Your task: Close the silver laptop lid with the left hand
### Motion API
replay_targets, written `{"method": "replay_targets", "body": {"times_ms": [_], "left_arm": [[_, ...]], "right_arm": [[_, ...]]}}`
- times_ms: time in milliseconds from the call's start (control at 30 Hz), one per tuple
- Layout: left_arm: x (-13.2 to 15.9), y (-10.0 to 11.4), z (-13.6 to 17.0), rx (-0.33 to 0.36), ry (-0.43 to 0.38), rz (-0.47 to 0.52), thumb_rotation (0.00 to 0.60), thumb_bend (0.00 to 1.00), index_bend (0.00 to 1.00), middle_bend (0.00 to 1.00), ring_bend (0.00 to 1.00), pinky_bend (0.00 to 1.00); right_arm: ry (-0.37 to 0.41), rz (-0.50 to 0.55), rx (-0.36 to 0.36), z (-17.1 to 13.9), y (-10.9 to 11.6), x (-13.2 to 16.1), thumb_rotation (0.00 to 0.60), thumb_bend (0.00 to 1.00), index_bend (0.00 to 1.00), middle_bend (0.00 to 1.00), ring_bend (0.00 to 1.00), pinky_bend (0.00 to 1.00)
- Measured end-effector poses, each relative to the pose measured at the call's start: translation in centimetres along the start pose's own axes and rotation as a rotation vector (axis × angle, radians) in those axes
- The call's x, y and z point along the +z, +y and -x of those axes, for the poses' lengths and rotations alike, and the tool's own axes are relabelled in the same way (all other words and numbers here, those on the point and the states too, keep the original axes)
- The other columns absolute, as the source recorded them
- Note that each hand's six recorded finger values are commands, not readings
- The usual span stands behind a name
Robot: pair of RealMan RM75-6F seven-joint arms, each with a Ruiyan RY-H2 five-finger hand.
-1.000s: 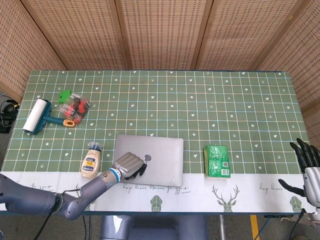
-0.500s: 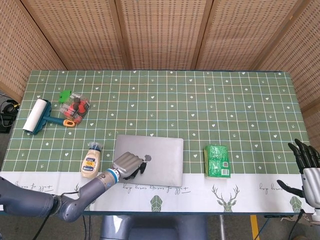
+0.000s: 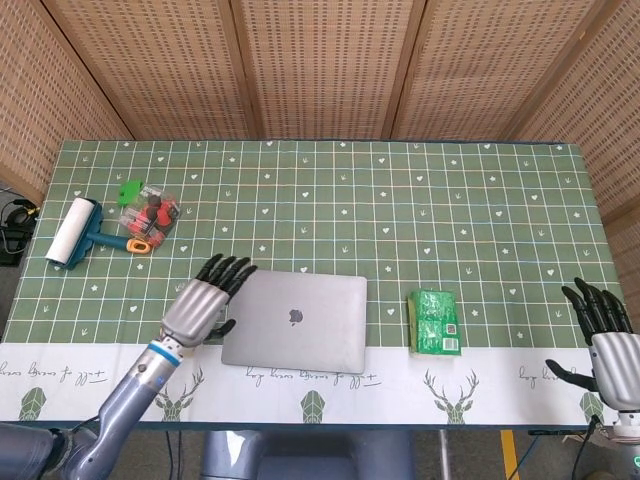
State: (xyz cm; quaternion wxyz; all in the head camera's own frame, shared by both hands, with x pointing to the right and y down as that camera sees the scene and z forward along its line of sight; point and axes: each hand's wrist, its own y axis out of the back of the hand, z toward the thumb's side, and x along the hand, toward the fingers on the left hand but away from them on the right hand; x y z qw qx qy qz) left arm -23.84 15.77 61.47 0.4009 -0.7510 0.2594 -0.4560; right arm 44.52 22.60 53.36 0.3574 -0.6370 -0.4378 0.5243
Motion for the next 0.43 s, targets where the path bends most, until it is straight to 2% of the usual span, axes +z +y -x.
{"method": "replay_targets", "body": {"times_ms": [67,167,300,433], "left_arm": [[-2.1,0.3,2.5,0.073,0.065,-0.022,0.6,0.32,0.0,0.0,0.0,0.0],[-4.9,0.1,6.2,0.141,0.152,-0.055,0.6,0.3,0.0,0.0,0.0,0.0],[-7.7,-0.5,10.3,0.19,0.234,-0.081,0.6,0.23,0.0,0.0,0.0,0.0],[-9.6,-0.8,13.2,0.22,0.295,-0.079,0.6,0.22,0.0,0.0,0.0,0.0]], "right_arm": [[0.003,-0.006,0.004,0.0,-0.2,0.1,0.6,0.02,0.0,0.0,0.0,0.0],[0.005,-0.016,0.006,0.0,-0.5,0.2,0.6,0.01,0.0,0.0,0.0,0.0],[0.011,-0.032,0.004,-0.1,-0.7,0.5,0.6,0.01,0.0,0.0,0.0,0.0],[0.018,-0.046,0.003,-0.2,-0.9,0.9,0.6,0.01,0.0,0.0,0.0,0.0]]}}
